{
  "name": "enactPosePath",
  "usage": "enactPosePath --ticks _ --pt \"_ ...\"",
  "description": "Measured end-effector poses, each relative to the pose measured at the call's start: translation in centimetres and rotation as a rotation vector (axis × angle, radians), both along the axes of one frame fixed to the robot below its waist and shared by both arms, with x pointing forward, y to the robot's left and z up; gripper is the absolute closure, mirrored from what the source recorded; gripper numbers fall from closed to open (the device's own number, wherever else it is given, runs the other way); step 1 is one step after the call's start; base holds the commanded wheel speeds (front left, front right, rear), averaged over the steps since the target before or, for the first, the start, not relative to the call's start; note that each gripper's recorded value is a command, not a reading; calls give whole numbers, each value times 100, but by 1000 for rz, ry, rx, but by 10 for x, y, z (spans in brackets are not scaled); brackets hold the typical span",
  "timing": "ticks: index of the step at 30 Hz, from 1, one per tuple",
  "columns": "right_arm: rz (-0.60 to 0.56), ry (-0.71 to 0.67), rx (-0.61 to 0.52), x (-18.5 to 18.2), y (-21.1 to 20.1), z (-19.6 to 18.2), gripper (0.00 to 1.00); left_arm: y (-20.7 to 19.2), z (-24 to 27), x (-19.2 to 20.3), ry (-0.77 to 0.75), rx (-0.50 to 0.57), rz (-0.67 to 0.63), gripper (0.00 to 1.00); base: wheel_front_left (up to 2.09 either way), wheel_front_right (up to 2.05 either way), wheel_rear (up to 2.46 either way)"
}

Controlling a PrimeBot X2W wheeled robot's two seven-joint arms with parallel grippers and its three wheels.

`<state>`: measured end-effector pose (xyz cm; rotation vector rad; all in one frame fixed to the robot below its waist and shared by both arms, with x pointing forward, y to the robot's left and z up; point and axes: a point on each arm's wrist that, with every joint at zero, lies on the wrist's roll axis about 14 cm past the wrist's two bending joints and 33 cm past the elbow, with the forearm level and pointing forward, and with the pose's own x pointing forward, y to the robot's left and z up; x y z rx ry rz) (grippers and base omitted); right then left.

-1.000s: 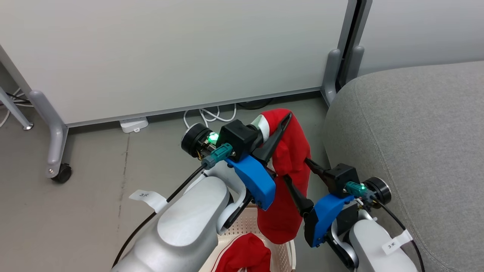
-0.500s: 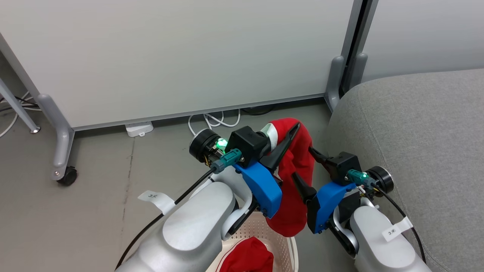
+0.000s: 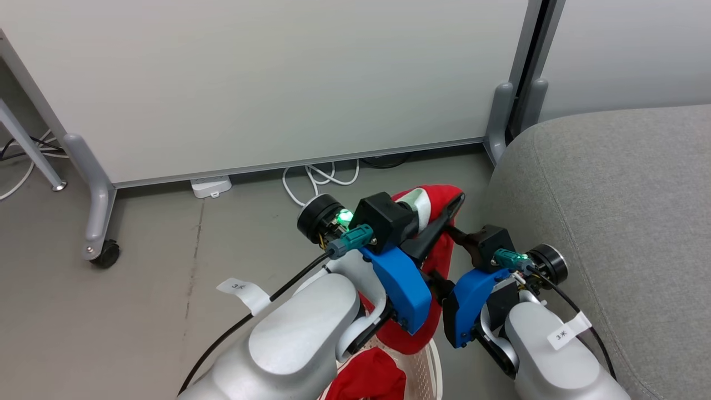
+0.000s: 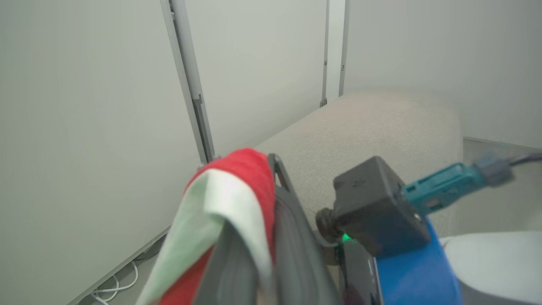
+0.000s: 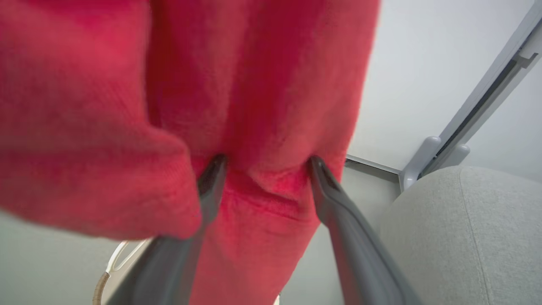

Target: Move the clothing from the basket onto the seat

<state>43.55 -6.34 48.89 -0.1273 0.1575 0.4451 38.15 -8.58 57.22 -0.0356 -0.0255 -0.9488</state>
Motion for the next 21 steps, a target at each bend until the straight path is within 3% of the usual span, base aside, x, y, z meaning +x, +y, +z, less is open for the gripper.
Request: enactPosePath --ticks 10,11,12,14,21 --pt "34 -6 6 6 11 1 0 -4 2 -9 10 -5 -49 100 0 0 0" --pt "33 -11 8 7 10 2 4 -4 1 -9 12 -3 -50 100 0 0 0" --pt "31 -13 13 7 10 3 42 -3 0 -9 15 -2 -51 100 0 0 0" --pt "28 -22 23 7 9 4 100 -2 -1 -9 19 0 -51 100 0 0 0" --pt "14 -38 46 9 4 8 100 4 -6 -3 35 -3 -32 100 0 0 0"
